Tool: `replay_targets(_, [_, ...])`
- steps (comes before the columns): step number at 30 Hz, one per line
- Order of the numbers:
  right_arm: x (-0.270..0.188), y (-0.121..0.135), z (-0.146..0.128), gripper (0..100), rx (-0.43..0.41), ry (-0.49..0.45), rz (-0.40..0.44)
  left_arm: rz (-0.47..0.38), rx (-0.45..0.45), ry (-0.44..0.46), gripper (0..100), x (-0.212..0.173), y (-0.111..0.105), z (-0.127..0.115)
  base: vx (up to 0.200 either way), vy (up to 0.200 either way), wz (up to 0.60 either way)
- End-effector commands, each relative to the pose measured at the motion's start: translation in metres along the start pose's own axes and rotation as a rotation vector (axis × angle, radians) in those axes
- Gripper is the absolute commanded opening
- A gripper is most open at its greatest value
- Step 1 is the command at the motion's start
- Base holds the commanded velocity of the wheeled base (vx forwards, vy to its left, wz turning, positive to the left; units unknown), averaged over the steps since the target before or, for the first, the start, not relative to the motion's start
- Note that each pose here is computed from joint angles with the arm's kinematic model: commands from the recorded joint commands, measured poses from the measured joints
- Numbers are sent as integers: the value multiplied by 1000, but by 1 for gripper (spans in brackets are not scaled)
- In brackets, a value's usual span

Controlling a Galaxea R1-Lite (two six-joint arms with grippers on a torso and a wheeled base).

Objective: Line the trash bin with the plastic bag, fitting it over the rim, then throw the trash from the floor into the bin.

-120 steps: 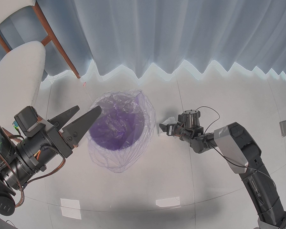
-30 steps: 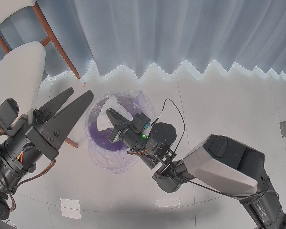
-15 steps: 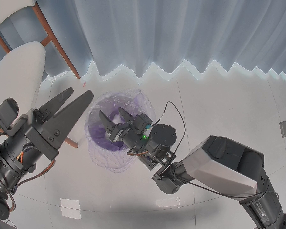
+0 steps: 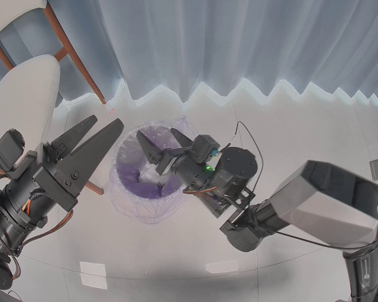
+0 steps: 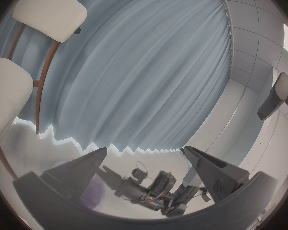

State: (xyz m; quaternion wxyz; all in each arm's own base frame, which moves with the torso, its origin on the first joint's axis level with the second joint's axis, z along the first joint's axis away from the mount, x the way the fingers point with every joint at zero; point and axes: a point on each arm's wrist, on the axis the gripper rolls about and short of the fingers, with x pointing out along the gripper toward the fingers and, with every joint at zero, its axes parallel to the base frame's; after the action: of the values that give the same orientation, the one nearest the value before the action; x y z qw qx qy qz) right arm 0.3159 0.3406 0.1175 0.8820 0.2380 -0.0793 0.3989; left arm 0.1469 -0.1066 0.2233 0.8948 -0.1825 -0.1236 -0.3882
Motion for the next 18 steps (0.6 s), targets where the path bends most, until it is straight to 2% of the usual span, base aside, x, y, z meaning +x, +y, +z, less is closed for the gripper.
replay_targets(1, [-67, -6, 111, 100, -111, -51, -105, 8, 29, 7, 100, -1, 1, -2, 0, 0, 0])
replay_targets(2, [-78, -8, 119, 100, -135, -47, -125, 12, 35, 11, 100, -1, 2, -3, 0, 0, 0])
replay_targets(3, [-107, -11, 135, 100, -189, -34, -180, 20, 47, 17, 100, -3, 3, -4, 0, 0, 0])
replay_targets(6, [-180, -12, 169, 100, -283, -28, -319, 55, 61, 12, 100, -8, 9, -2, 0, 0, 0])
replay_targets(9, [-255, -12, 209, 100, -365, -84, -485, 115, 99, -37, 100, -24, 15, 10, 0, 0, 0])
replay_targets(11, [-292, -4, 224, 100, -391, -109, -581, 155, 130, -54, 100, -40, 16, 15, 0, 0, 0])
replay_targets(13, [-326, 12, 229, 100, -397, -121, -629, 229, 175, -67, 100, -61, 19, 18, 0, 0, 0])
replay_targets(14, [-329, 13, 229, 100, -398, -122, -632, 234, 178, -68, 100, -63, 19, 18, 0, 0, 0])
replay_targets(15, [-349, 24, 225, 100, -396, -116, -647, 287, 195, -58, 100, -77, 20, 16, 0, 0, 0])
replay_targets(17, [-369, 32, 217, 100, -399, -97, -659, 310, 200, -54, 100, -92, 16, 13, 0, 0, 0])
replay_targets(18, [-387, 37, 204, 100, -405, -65, -679, 333, 205, -40, 100, -111, 11, 6, 0, 0, 0])
